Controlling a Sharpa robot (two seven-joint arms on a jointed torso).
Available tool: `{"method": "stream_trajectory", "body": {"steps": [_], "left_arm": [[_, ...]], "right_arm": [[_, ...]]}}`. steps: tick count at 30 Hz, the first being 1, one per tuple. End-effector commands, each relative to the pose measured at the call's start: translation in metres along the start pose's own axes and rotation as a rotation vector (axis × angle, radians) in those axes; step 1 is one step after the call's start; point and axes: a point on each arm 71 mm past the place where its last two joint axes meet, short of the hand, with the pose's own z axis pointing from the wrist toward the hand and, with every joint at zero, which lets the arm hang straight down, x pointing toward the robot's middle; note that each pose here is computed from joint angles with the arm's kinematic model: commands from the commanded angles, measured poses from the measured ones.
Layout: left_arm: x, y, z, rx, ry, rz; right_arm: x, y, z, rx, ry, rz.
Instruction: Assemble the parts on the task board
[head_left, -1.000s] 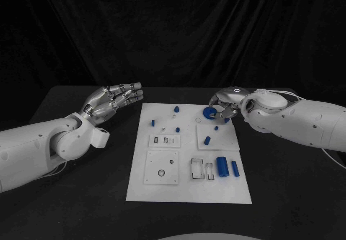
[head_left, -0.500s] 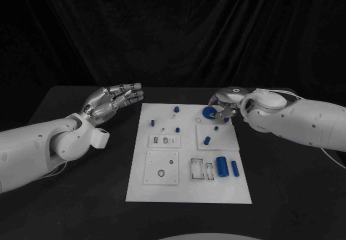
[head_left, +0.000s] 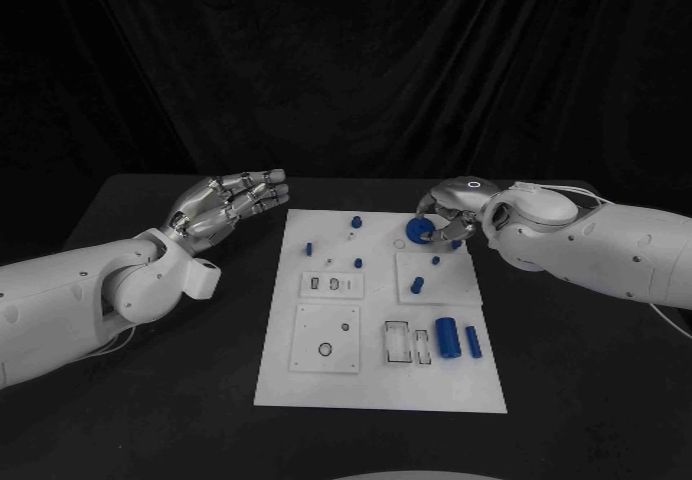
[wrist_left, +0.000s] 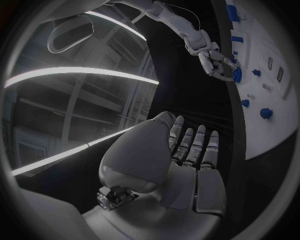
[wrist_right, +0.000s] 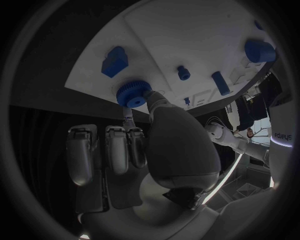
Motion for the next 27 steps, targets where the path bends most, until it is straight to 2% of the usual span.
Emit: {"method": "stream_trajectory", "body": {"steps": [1,20,27], "left_arm": [[0.0015,-0.0010,-0.0001,0.017,0.006,-0.010],[0.0038,0.0006,0.0025,0.008,0.017,-0.017],[0.0055,0.0014,0.0044,0.005,0.023,-0.020]], "right_arm": [[-0.006,0.005,0.001,-0.019,-0.032,-0.009],[-0.011,0.031,0.011,-0.083,-0.022,-0.004],[-0.012,0.047,0.021,-0.120,-0.022,-0.005]]}}
